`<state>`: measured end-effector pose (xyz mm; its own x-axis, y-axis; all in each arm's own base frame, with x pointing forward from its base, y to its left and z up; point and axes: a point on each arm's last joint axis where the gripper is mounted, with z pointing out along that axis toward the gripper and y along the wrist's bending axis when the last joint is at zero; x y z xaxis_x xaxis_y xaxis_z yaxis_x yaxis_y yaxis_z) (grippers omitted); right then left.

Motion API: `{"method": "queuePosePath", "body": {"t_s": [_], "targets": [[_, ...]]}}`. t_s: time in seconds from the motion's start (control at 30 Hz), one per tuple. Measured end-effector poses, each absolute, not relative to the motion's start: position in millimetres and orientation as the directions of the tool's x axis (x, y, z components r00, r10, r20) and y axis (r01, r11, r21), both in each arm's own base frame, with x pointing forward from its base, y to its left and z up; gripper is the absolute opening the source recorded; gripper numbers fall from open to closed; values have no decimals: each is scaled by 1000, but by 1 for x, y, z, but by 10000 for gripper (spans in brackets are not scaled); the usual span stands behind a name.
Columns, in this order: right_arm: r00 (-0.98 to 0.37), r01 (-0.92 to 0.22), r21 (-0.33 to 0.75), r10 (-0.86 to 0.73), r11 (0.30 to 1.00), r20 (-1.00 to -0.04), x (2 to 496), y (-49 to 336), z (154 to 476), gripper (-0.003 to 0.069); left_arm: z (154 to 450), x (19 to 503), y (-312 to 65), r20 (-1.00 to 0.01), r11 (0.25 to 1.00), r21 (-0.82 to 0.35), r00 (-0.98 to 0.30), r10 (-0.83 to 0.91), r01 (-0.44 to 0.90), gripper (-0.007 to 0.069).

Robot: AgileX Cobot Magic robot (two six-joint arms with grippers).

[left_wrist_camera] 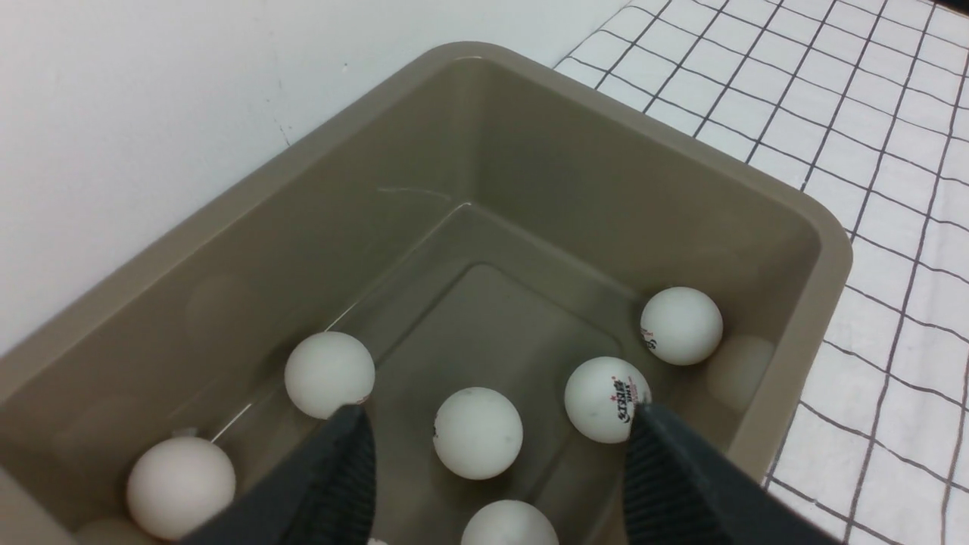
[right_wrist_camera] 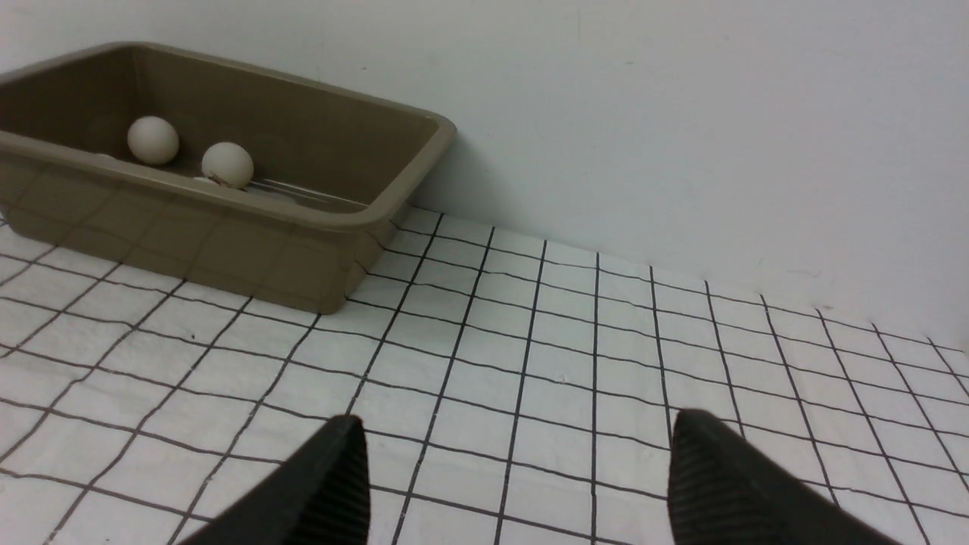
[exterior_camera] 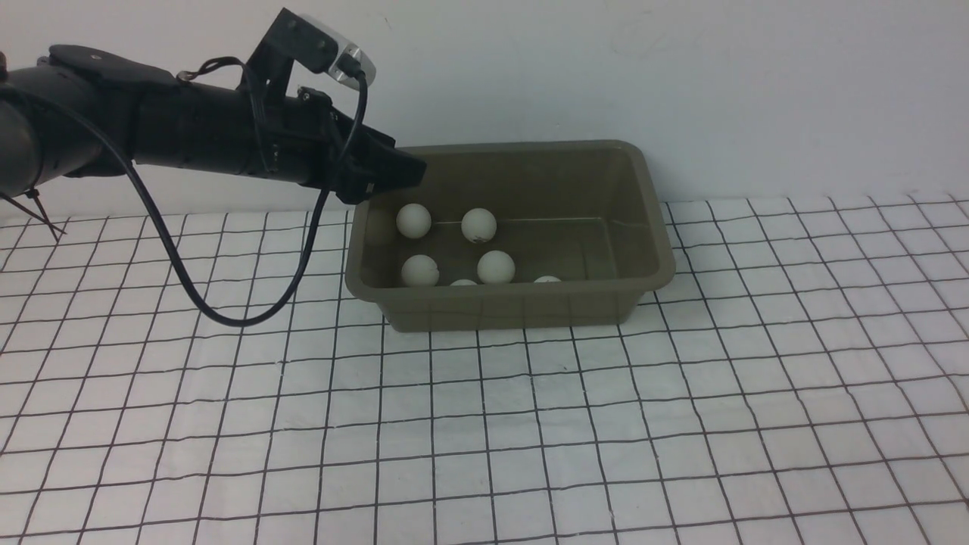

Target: Put the table tennis balls into the box on the white checkered tablecloth.

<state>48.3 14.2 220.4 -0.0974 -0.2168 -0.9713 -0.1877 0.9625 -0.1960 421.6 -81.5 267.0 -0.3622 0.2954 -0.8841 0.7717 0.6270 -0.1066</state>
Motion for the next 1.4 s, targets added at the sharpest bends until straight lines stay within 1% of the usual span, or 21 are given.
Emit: {"method": "queuePosePath", "body": {"t_s": [0.17,0.23,0.3,0.43,0.53,0.97,1.23,1.3,1.4], "targets": [[-107,-183,-196,-218,963,-970,48,14,213,482,267,422,-81,-884,630,-104,-362,295,769,405],[-126,-194,-182,-209,964,-970,50,14,206,482,267,422,-81,-884,630,-103,-362,297,770,405],[-167,-181,-165,-196,970,-966,51,14,196,482,267,422,-81,-884,630,-103,-362,298,770,405],[-211,-190,-152,-191,970,-959,50,15,189,482,267,422,-81,-883,629,-100,-360,302,771,405],[-230,-201,-149,-194,968,-954,50,15,187,482,267,422,-81,-882,629,-99,-360,302,771,405],[-233,-199,-165,-211,966,-949,50,15,186,482,264,420,-80,-870,615,-76,-354,344,785,405],[-233,-199,-165,-211,966,-949,50,15,186,482,270,422,-83,-896,629,-141,-368,246,764,405],[-233,-199,-165,-211,966,-949,50,15,186,482,274,423,-84,-906,625,-179,-374,195,760,405],[-233,-199,-165,-211,966,-949,50,15,186,482,279,425,-85,-917,639,-228,-382,112,735,405]]}}
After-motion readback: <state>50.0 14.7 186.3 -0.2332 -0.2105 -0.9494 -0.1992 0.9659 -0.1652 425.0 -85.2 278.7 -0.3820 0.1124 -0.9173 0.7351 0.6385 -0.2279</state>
